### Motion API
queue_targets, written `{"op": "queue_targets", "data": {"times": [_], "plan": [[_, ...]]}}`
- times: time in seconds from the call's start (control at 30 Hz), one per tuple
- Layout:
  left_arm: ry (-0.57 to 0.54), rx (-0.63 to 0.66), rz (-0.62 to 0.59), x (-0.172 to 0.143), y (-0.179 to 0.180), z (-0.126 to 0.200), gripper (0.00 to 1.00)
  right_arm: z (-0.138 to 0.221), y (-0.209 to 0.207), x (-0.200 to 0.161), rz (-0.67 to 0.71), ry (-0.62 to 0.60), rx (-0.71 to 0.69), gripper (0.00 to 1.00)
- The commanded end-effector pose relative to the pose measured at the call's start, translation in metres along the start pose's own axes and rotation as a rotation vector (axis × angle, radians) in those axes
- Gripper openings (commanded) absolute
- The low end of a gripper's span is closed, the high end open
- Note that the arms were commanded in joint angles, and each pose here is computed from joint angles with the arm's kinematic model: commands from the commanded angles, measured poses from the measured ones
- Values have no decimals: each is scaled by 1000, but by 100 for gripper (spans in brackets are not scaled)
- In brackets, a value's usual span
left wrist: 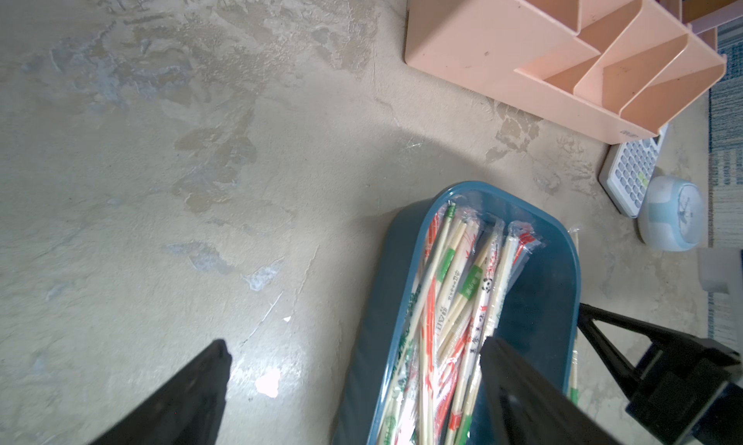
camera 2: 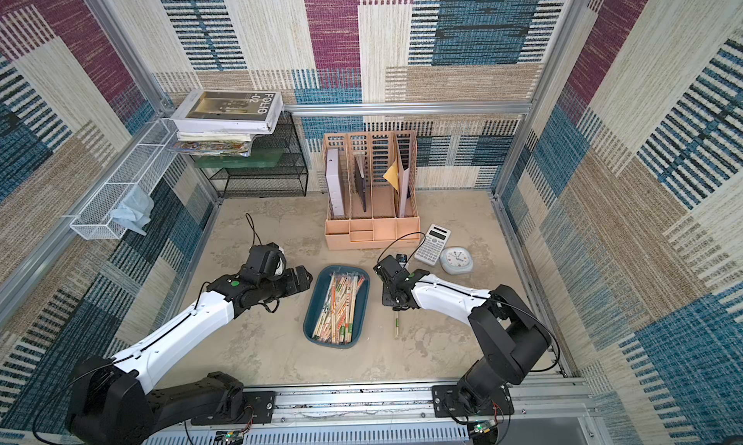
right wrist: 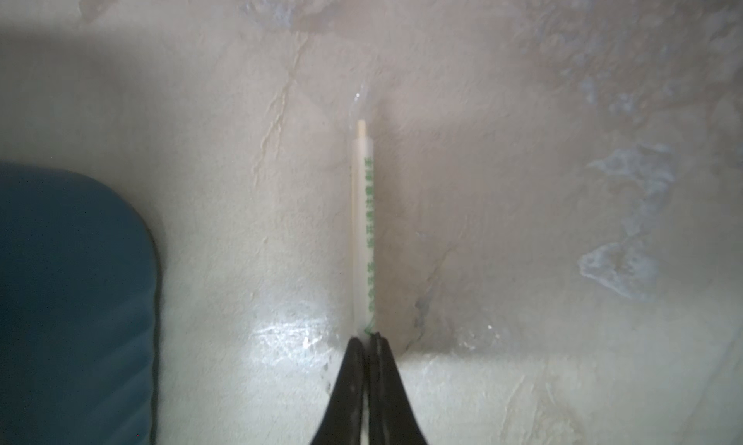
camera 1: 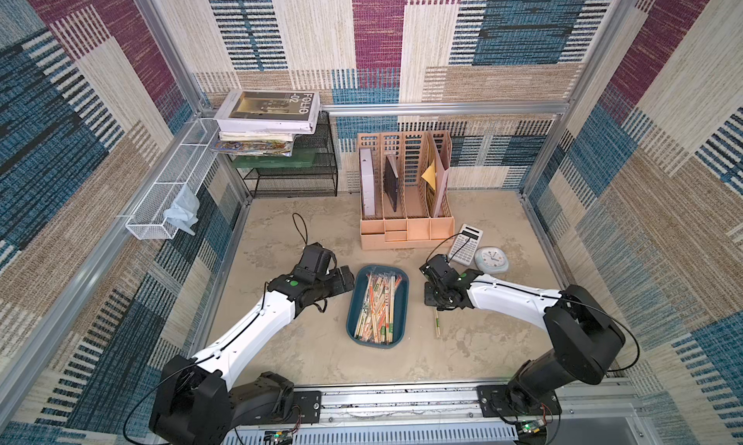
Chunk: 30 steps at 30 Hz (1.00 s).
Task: Take the paired disposable chopsticks out of the storage box
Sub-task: Place the paired disposable chopsticks at the center of the board.
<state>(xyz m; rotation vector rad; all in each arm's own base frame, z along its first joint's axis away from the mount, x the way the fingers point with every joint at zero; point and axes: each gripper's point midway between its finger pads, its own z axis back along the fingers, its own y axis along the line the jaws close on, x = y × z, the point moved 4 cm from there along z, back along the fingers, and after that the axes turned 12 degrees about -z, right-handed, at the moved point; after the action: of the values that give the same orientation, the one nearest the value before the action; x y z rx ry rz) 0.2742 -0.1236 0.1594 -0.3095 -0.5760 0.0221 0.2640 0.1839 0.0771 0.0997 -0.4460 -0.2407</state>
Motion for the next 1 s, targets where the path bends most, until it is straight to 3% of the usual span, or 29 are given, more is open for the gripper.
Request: {"op": "queue_targets", "data": {"times": [0.0, 0.2, 0.43, 0.73, 0.97], "plan": [[-15, 2, -6, 3, 0, 2, 99, -2, 0, 0, 7, -10, -4, 2], [-10, 5, -7, 2, 0, 1, 98, -5, 2, -2, 12, -2, -9, 9], [-12, 4, -7, 3, 0, 2, 99, 8, 5, 4, 10, -23, 16, 30], [-13, 22, -1, 2, 3, 1, 99, 60, 35, 23, 27, -116, 126, 42], [-11, 49, 1, -1, 8, 2, 99, 88, 72, 25, 67, -147, 209, 68]]}}
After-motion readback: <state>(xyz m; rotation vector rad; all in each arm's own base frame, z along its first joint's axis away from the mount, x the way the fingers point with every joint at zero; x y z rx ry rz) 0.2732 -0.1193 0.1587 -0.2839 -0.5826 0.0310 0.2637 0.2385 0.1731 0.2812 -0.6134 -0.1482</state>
